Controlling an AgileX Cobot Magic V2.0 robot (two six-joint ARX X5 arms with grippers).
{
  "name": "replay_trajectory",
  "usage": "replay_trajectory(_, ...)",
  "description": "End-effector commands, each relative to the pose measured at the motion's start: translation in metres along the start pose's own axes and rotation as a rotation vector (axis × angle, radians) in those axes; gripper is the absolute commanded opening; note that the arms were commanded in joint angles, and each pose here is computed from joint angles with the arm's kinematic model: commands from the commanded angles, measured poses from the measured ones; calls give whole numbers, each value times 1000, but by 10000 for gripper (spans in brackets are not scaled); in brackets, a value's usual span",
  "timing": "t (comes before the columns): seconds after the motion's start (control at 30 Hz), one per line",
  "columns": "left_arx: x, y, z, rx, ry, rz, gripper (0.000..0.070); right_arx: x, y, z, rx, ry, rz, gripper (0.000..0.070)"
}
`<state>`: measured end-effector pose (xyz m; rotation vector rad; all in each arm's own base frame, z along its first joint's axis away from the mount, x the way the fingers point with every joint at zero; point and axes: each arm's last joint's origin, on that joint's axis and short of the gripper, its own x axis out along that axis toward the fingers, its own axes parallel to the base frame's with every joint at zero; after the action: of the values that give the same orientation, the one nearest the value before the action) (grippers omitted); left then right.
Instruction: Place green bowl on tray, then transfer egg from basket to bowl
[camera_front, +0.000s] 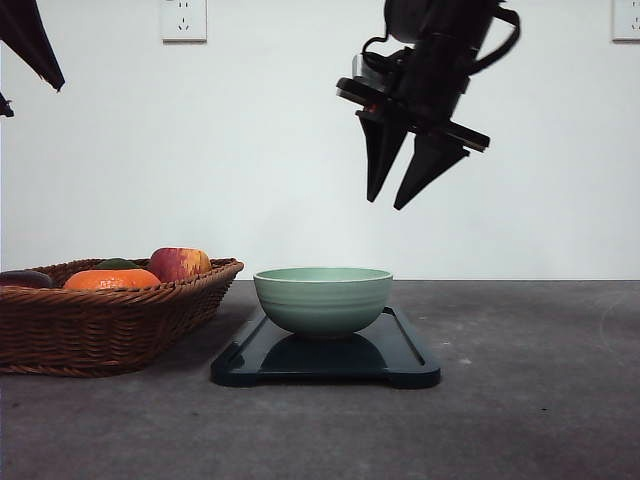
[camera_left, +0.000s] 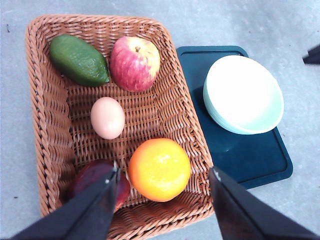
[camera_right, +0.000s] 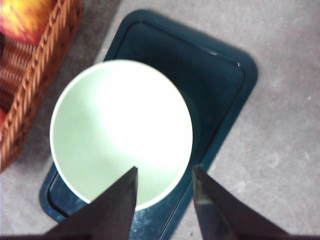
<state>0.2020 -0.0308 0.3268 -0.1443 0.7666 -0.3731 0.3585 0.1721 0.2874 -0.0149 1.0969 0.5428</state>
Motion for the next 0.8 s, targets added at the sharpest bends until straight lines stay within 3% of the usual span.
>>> replay_trajectory(0.0, -4, -2, 7, 10, -25, -6, 351, -6, 3, -9, -22, -43, 8, 209)
replay_trajectory(0.53, -3, -4, 7, 18, -28, -14, 351, -33, -20, -160, 1, -138, -12, 209)
replay_trajectory(0.77, -2, -9, 7, 32, -22, -31, 351, -55, -20, -204, 3, -234, -34, 209)
